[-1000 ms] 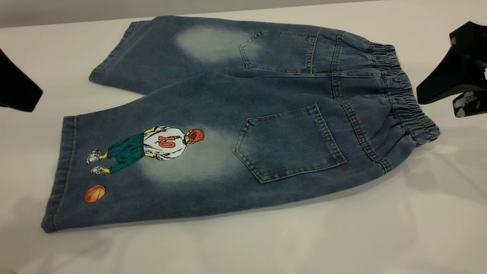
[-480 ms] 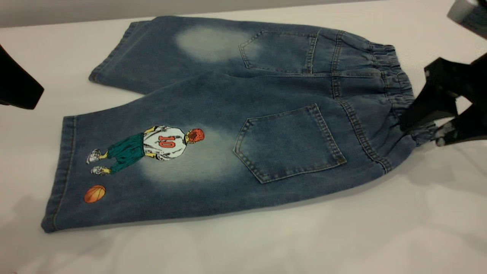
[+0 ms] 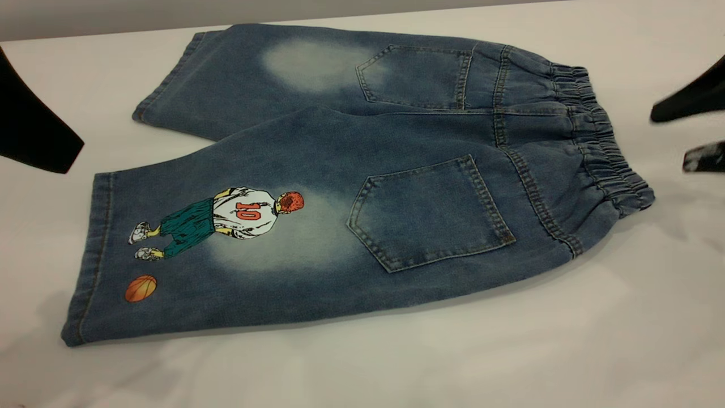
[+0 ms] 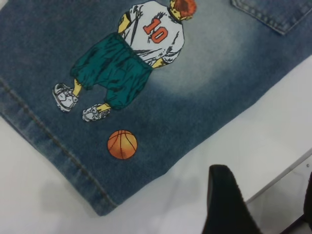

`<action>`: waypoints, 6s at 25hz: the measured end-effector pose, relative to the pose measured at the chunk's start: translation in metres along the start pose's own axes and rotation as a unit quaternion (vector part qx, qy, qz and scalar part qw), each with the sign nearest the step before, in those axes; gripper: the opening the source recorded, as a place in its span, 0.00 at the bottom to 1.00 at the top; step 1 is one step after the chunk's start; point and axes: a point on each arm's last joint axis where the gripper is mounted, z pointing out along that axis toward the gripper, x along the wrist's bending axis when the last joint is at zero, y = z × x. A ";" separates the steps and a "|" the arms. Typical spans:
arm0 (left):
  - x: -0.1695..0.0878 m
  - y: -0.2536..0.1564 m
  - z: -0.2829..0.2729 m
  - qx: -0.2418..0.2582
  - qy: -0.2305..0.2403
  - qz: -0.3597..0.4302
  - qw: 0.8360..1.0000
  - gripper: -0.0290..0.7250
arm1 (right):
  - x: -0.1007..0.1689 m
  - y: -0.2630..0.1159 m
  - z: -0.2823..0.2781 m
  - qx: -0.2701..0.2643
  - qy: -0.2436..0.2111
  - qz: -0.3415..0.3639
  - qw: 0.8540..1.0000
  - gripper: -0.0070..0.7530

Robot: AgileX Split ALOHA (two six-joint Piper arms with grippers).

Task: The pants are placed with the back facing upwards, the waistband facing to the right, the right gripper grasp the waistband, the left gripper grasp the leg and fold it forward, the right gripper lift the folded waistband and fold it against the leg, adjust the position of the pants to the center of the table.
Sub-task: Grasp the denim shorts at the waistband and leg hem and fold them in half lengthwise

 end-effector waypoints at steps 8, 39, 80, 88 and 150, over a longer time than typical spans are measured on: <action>0.000 0.000 0.000 -0.001 0.001 0.000 1.000 0.51 | -0.015 -0.009 0.012 0.039 0.000 0.033 0.999 0.58; 0.000 0.000 0.000 -0.001 0.000 -0.001 1.000 0.51 | -0.041 -0.006 0.034 0.048 -0.005 0.075 0.996 0.58; -0.001 0.000 0.000 0.001 -0.004 -0.002 1.000 0.51 | -0.050 0.006 0.063 0.077 0.063 0.103 0.990 0.55; -0.001 0.000 0.000 0.001 -0.004 -0.002 1.000 0.51 | -0.051 0.006 0.063 0.077 0.059 0.103 0.990 0.39; 0.051 -0.036 0.140 0.251 0.092 0.106 0.958 0.51 | -0.037 0.014 0.060 0.042 0.146 0.115 0.982 0.04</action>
